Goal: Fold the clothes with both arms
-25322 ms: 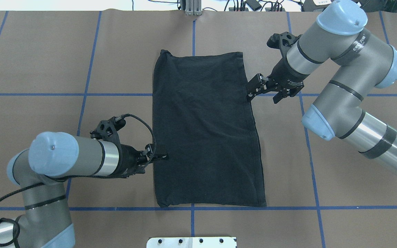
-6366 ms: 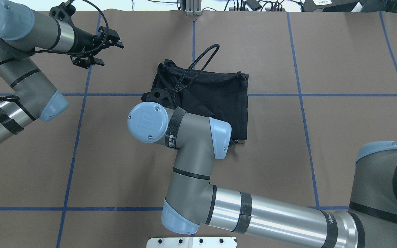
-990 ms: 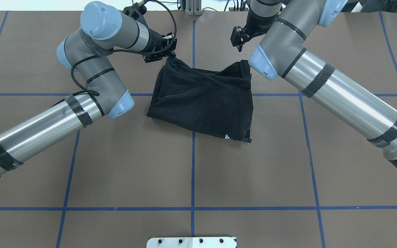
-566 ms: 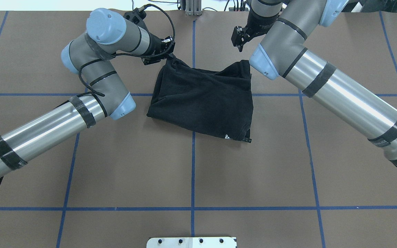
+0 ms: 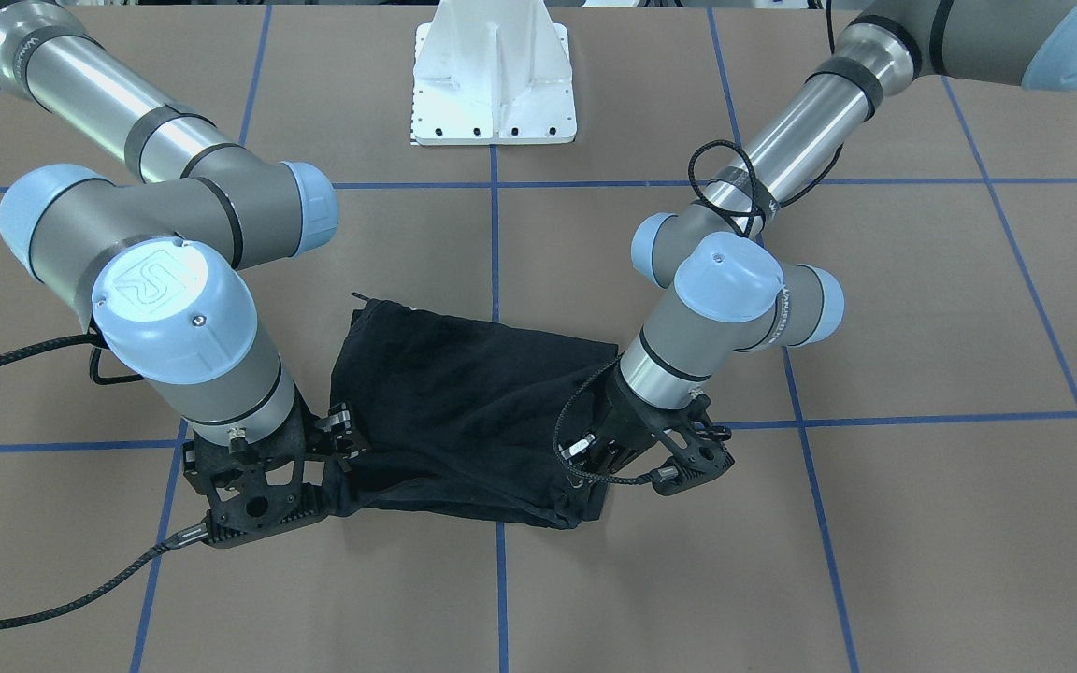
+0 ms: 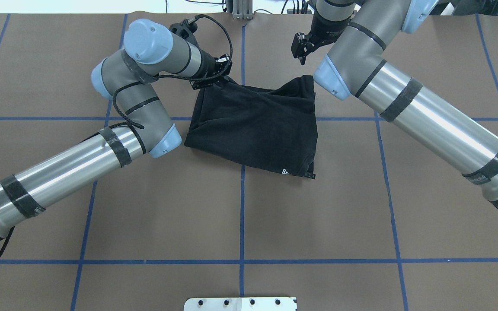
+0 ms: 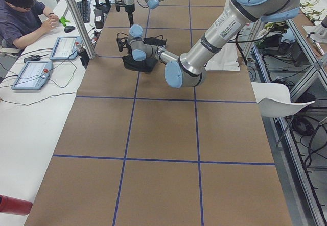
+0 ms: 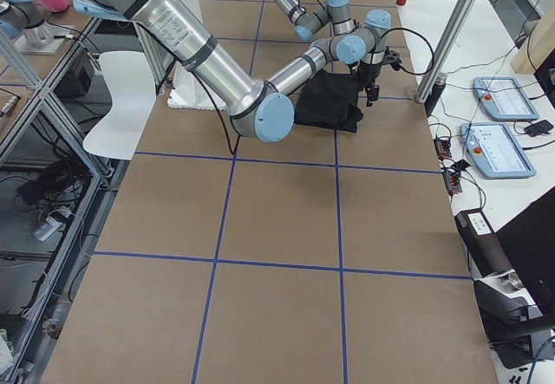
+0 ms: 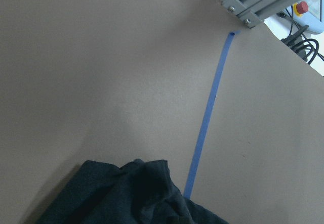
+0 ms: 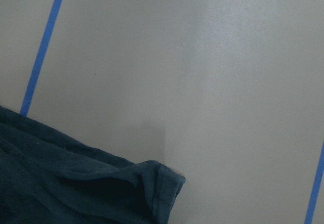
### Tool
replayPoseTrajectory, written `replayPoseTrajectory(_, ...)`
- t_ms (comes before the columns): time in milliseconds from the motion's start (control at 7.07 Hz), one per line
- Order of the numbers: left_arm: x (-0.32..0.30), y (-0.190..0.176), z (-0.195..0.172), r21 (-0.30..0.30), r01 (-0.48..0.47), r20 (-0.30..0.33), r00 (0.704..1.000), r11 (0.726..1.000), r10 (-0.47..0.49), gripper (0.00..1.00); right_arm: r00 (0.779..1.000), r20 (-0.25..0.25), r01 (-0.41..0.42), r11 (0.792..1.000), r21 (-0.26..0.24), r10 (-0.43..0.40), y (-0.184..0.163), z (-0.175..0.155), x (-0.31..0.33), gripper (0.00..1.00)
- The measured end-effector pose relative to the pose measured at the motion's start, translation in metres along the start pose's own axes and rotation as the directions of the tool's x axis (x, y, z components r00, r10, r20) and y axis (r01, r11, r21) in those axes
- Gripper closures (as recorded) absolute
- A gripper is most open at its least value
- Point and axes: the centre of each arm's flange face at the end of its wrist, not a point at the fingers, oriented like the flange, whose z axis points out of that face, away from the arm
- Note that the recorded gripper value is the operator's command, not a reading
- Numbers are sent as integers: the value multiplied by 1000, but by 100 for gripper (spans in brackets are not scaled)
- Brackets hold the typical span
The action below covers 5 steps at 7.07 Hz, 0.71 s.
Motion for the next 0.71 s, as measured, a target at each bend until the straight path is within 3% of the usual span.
replayPoseTrajectory(283,-13,-5,17,12,3,14,1000,1000,-3,100,1000,0,0,1000,-1,0,0,0,0,0)
replayPoseTrajectory(707,-35,-42,19,70,9,38,999,998,-12,100,1000,-3,-2,1000,-4,2,1,3,2,0)
